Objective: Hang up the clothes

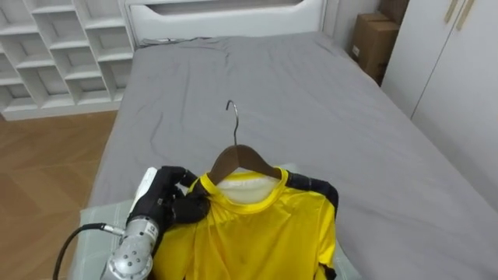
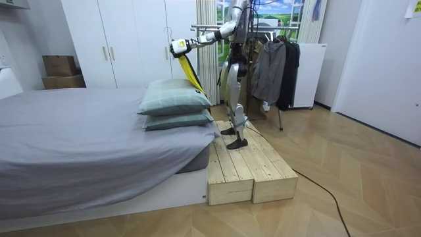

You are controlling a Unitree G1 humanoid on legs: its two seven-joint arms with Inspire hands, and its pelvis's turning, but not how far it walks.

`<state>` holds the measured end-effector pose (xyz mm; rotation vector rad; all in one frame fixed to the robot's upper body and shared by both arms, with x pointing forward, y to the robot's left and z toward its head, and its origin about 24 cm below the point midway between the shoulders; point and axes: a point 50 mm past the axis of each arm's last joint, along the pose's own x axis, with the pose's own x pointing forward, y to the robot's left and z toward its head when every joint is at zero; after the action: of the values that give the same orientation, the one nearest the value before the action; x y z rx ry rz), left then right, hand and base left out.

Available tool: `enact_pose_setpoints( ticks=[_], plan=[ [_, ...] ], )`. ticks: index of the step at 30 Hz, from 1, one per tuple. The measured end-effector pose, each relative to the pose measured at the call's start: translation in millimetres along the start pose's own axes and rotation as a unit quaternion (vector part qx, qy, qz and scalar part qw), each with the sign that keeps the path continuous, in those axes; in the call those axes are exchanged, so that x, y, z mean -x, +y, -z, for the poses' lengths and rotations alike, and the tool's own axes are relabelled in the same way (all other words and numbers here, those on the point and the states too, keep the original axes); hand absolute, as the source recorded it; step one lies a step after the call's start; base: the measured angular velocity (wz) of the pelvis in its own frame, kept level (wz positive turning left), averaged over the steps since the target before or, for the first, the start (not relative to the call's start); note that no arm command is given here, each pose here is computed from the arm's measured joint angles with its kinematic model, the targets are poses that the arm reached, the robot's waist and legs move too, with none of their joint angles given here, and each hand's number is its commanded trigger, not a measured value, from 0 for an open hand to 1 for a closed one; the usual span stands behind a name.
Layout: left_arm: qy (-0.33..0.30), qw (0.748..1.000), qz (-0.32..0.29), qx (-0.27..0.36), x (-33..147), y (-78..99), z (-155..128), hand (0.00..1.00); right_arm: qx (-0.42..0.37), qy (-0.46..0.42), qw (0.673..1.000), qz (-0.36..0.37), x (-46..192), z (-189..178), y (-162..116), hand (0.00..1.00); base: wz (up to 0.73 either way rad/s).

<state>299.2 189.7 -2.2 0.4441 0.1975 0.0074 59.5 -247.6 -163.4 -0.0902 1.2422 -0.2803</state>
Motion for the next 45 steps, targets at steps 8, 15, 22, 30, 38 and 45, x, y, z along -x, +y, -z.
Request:
enact_pose_setpoints(
  ticks=[8, 15, 22, 30, 38, 45],
  plan=[
    [-0.001, 1.0, 0.003, 0.017, 9.9, -5.7, 4, 1.0, -0.019, 0.003, 1.0, -0.004, 0, 2, -1, 0.0, 0.01],
    [-0.014, 1.0, -0.009, 0.023, 14.6, -4.4, 1, 1.0, -0.024, 0.0, 1.0, -0.016, 0, 0, 1, 0.0, 0.0],
    [-0.03, 0.999, -0.024, 0.027, 18.9, -3.3, -2, 1.0, 0.057, -0.023, 0.998, 0.012, -1, -12, -2, 0.0, 0.02],
    [-0.042, 0.997, -0.05, 0.031, 26.7, -0.3, -3, 1.0, 0.151, -0.081, 0.981, 0.092, -3, -45, -9, 0.0, 0.02],
    [-0.063, 0.995, -0.069, 0.025, 35.5, 13.4, -8, 1.0, 0.229, -0.179, 0.938, 0.189, 5, -75, -15, 0.0, 0.04],
    [-0.066, 0.994, -0.077, 0.03, 41.5, 13.2, -7, 1.0, 0.255, -0.288, 0.885, 0.262, 21, -107, -14, 0.0, 0.0]
  ],
)
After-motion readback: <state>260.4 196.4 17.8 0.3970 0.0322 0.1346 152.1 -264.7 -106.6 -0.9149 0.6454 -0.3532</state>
